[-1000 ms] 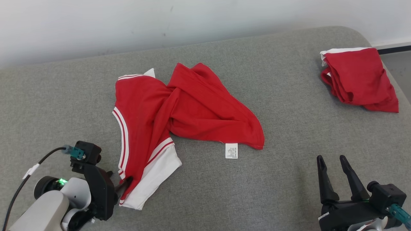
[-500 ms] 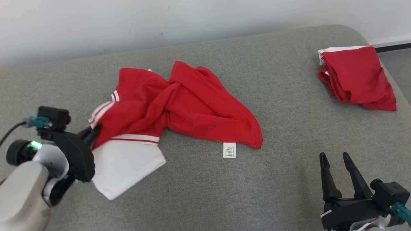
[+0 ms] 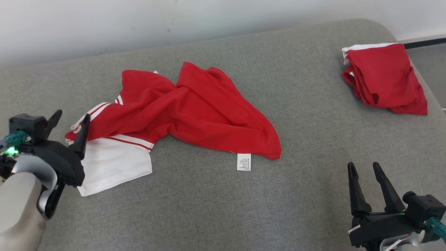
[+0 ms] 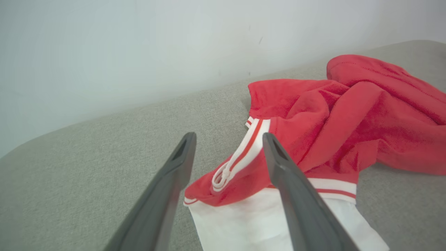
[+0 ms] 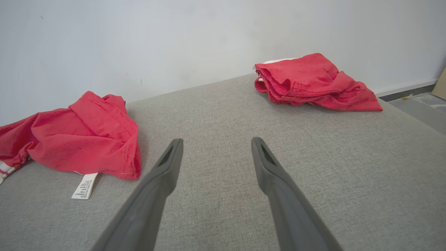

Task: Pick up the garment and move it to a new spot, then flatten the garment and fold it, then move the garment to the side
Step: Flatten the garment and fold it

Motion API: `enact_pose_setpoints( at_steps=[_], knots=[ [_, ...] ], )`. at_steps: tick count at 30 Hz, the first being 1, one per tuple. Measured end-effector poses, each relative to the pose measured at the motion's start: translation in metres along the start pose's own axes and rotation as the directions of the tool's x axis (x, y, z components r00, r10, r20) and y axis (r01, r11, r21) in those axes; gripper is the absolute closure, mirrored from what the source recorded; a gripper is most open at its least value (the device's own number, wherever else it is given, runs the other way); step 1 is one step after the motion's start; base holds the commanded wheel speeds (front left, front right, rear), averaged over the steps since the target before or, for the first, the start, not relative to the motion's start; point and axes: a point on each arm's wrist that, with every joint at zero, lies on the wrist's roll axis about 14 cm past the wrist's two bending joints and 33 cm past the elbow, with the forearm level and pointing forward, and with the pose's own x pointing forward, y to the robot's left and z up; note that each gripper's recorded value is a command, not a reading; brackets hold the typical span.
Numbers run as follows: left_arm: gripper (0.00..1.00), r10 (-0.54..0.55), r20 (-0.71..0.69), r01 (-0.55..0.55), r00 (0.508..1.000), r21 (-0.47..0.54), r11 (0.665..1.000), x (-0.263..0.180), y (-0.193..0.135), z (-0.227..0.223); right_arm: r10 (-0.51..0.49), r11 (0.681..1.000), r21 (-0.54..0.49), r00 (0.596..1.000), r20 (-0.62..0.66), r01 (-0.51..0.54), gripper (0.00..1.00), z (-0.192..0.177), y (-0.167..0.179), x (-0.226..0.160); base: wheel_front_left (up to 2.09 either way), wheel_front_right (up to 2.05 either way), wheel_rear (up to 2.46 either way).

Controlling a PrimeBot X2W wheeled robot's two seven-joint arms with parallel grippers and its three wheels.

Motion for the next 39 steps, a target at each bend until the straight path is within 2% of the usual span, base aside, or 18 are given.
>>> enact_pose_setpoints(
  at_steps=[7, 10, 16, 25, 31, 39],
  knots=[
    [0.00, 0.076, 0.189, -0.076, 0.979, -0.006, 0.997, -0.018, 0.015, 0.046, 0.040, 0.999, -0.012, 0.998, 0.057, -0.039, 0.00, 0.018, 0.012, 0.000, 0.00, 0.00, 0.00],
    [0.00, 0.089, 0.297, -0.092, 0.951, -0.005, 0.996, -0.038, 0.011, 0.074, 0.063, 0.998, -0.016, 0.995, 0.075, -0.062, 0.00, 0.023, 0.020, -0.003, 0.00, 0.00, 0.00],
    [0.00, 0.185, 0.383, -0.166, 0.905, -0.082, 0.983, -0.095, 0.012, 0.075, 0.125, 0.992, -0.025, 0.986, 0.110, -0.123, 0.00, 0.034, 0.040, -0.006, 0.00, 0.00, 0.00],
    [0.00, 0.296, 0.404, -0.257, 0.865, -0.150, 0.955, -0.165, 0.013, 0.053, 0.211, 0.977, -0.039, 0.966, 0.148, -0.208, 0.00, 0.047, 0.068, -0.008, 0.00, 0.00, 0.00],
    [0.00, 0.332, 0.414, -0.285, 0.848, -0.171, 0.943, -0.196, 0.013, 0.046, 0.253, 0.967, -0.047, 0.954, 0.161, -0.249, 0.00, 0.051, 0.082, -0.010, 0.00, 0.00, 0.00],
    [0.00, 0.423, 0.360, -0.382, 0.831, -0.181, 0.906, -0.224, 0.024, 0.019, 0.284, 0.959, -0.052, 0.947, 0.150, -0.279, 0.00, 0.048, 0.093, -0.012, 0.00, 0.00, 0.00]
  ],
)
